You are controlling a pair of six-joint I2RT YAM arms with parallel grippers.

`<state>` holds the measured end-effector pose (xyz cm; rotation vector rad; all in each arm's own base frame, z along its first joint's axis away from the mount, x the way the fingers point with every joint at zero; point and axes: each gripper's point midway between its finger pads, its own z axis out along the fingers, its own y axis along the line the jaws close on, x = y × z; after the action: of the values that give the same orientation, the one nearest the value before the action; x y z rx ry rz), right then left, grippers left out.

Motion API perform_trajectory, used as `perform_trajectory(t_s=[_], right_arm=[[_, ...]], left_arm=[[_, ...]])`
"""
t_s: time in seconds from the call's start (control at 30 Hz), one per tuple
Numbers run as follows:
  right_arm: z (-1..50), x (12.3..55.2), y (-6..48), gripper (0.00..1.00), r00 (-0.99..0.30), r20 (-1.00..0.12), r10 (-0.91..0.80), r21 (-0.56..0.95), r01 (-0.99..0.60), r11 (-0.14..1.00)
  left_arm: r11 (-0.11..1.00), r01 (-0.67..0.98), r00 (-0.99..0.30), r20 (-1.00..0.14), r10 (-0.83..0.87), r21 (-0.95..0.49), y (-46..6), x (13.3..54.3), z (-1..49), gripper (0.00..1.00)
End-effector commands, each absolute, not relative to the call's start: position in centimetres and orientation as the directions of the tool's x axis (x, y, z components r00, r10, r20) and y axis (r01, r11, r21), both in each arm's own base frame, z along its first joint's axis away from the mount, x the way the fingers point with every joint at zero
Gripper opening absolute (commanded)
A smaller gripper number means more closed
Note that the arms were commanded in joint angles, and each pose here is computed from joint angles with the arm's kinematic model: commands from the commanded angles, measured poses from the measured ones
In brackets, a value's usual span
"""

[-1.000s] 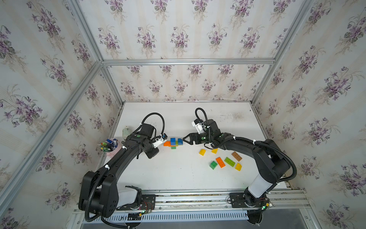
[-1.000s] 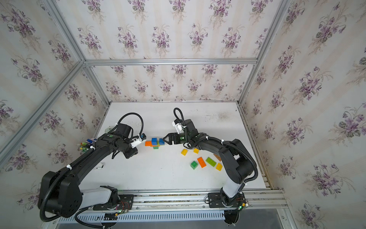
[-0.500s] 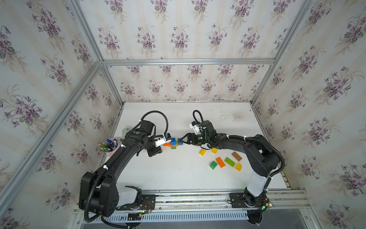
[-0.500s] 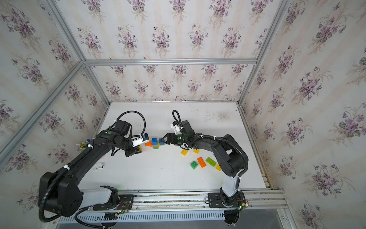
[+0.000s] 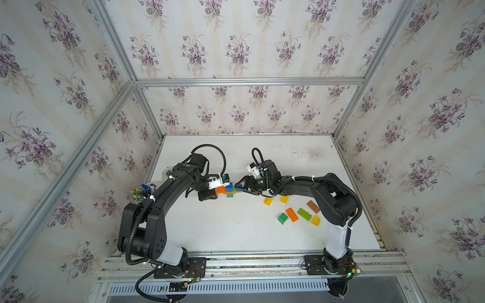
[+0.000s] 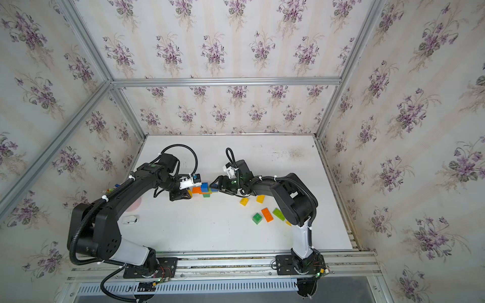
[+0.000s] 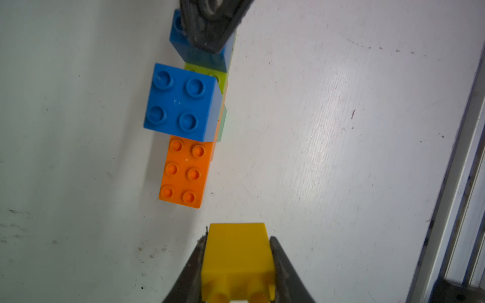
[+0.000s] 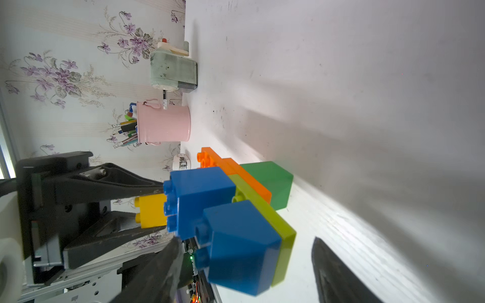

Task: Assemble a fork with lego
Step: Assemble the lego brick with the lego brick.

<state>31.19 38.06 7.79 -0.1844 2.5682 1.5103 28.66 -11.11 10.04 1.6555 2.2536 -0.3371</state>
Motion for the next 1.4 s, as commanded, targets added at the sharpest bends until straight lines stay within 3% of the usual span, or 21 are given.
perform_trajectory(t_s=[0.0, 0.5, 0.93, 1.37], right_arm=[[8.4, 31.7, 38.8, 0.72, -0.981, -0.191, -0.017, 0.873, -0.178, 0.453], [7.6, 31.9, 39.4, 0.48, -0.986, -0.160, -0.047, 0.874, -0.164, 0.457], [7.3, 31.8, 39.6, 0.48, -0.988, -0.117, -0.104, 0.867, -0.152, 0.475], [6.8, 32.2, 39.4, 0.48, -0.988, -0.105, -0.114, 0.863, -0.147, 0.483]], left_arm=[[0.265, 0.964, -0.242, -0.411, 0.879, -0.001, -11.3, 28.7, 10.3, 0.13], [0.255, 0.967, -0.236, -0.409, 0.881, -0.008, -10.9, 28.9, 10.1, 0.12], [0.208, 0.977, -0.207, -0.436, 0.876, -0.044, -11.8, 29.7, 9.9, 0.13], [0.104, 0.990, -0.134, -0.391, 0.910, -0.098, -11.7, 31.5, 9.0, 0.10]])
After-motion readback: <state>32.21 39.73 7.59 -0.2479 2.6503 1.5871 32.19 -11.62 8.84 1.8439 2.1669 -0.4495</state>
